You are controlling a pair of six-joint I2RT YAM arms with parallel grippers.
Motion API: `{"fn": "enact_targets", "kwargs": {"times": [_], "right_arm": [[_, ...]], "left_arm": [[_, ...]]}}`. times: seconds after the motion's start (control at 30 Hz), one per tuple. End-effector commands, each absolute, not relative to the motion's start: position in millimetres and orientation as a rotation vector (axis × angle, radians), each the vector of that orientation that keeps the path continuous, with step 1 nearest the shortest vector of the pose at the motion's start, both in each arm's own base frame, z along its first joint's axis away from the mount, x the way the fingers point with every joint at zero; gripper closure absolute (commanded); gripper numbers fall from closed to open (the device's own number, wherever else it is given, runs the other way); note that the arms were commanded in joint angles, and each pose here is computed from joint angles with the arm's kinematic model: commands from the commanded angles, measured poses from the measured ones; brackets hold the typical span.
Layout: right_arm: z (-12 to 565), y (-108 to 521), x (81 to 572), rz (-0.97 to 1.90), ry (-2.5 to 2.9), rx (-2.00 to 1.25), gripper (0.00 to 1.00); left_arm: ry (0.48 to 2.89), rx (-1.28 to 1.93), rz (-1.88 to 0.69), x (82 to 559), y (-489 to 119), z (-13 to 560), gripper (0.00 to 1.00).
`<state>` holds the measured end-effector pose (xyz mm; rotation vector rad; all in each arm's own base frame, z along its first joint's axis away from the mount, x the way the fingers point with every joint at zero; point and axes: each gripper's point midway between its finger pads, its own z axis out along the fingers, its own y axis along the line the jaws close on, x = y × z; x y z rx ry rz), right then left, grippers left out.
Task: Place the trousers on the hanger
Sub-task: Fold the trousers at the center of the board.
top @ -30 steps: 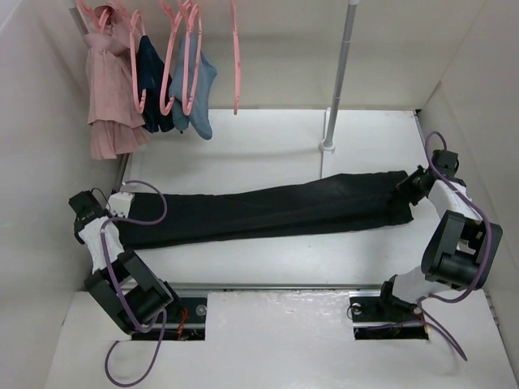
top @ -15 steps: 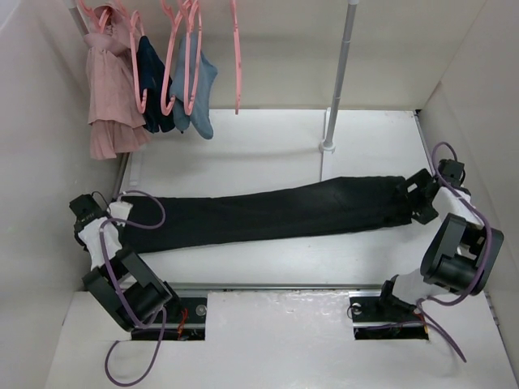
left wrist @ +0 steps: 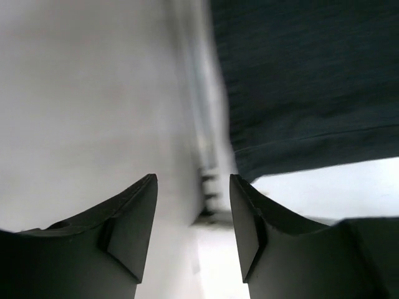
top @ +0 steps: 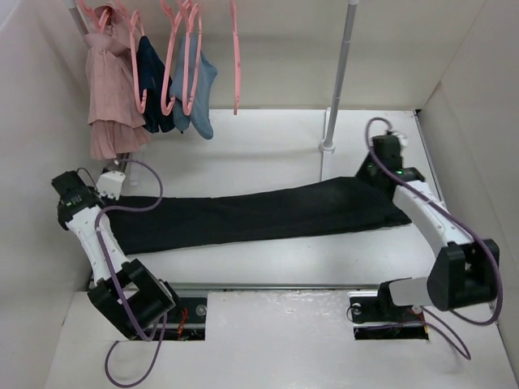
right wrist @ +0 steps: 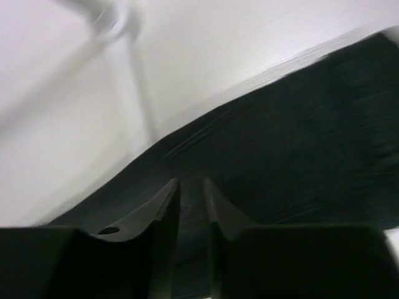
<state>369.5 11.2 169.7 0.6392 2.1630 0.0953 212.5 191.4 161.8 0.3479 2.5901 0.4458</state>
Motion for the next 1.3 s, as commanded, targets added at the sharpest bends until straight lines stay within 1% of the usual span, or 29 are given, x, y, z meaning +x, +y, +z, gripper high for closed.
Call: {"fn": "enact_targets", "kwargs": {"times": [0.0, 0.03, 0.07, 0.1, 0.13, 0.2, 0.23, 0.27, 0.33, 0.37, 0.5, 0.57, 0.63, 0.7, 0.77, 0.8, 0.9, 0.97, 1.0, 1.03, 1.1, 1.17, 1.2, 1.23, 1.27], "right_arm": [[154, 82, 377, 0.171, 2.216, 0.468, 0.77], [134, 101, 378, 0.188, 2.265, 0.461, 0.85], [129, 122, 377, 0.237, 2.299, 0.422, 0.94], [129, 155, 375, 0.294, 2.313, 0.361, 1.0], [112, 173, 376, 0.311, 2.353, 0.328, 1.0], [101, 216, 370, 0.382, 2.393, 0.216, 1.0], [104, 231, 376, 0.41, 2.386, 0.191, 1.0], [81, 239, 376, 0.395, 2.442, 0.185, 1.0], [71, 254, 384, 0.445, 2.476, 0.193, 1.0], [45, 249, 381, 0.398, 2.55, 0.246, 1.0], [18, 229, 385, 0.311, 2.611, 0.387, 1.0], [8, 197, 390, 0.207, 2.592, 0.515, 1.0], [16, 179, 396, 0.211, 2.543, 0.63, 1.0], [19, 146, 406, 0.178, 2.48, 0.744, 1.0], [18, 142, 408, 0.232, 2.474, 0.752, 1.0], [22, 144, 412, 0.243, 2.461, 0.762, 1.0], [29, 144, 410, 0.126, 2.454, 0.707, 1.0], [53, 148, 418, 0.127, 2.416, 0.605, 1.0], [66, 154, 422, 0.148, 2.392, 0.56, 1.0], [76, 154, 422, 0.16, 2.374, 0.548, 1.0], [116, 138, 424, 0.199, 2.294, 0.602, 0.59], [123, 94, 414, 0.195, 2.254, 0.737, 0.17], [148, 78, 406, 0.243, 2.187, 0.802, 0.0], [156, 65, 400, 0.29, 2.166, 0.845, 0.0], [145, 24, 387, 0.244, 2.152, 0.963, 0.0]], "left_arm": [[2.653, 0.274, 0.215, 210, 153, 109, 0.55], [2.658, 0.262, 0.231, 212, 151, 101, 0.57], [2.683, 0.237, 0.264, 210, 155, 92, 0.58], [2.683, 0.209, 0.286, 208, 157, 80, 0.58], [2.684, 0.183, 0.296, 209, 157, 76, 0.58], [2.691, 0.146, 0.344, 207, 163, 64, 0.58], [2.688, 0.141, 0.369, 207, 166, 61, 0.58], [2.696, 0.117, 0.384, 206, 168, 56, 0.58], [2.712, 0.097, 0.46, 201, 178, 48, 0.58], [2.726, 0.077, 0.478, 198, 180, 43, 0.59], [2.746, 0.049, 0.622, 185, 194, 35, 0.61], [2.767, 0.093, 0.721, 174, 201, 28, 0.61], [2.784, 0.107, 0.815, 164, 209, 25, 0.61], [2.792, 0.148, 0.863, 158, 211, 17, 0.61], [2.794, 0.159, 0.878, 156, 212, 17, 0.62], [2.808, 0.172, 0.845, 156, 209, 12, 0.62], [2.811, 0.163, 0.738, 163, 200, 17, 0.63], [2.804, 0.143, 0.698, 168, 198, 22, 0.63], [2.776, 0.154, 0.661, 179, 197, 29, 0.63], [2.794, 0.167, 0.613, 178, 192, 30, 0.63], [2.78, 0.149, 0.547, 185, 186, 36, 0.63], [2.757, 0.142, 0.474, 195, 181, 46, 0.62], [2.752, 0.146, 0.455, 198, 179, 50, 0.62], [2.743, 0.132, 0.415, 202, 175, 54, 0.62], [2.74, 0.12, 0.392, 203, 173, 56, 0.61]]}}
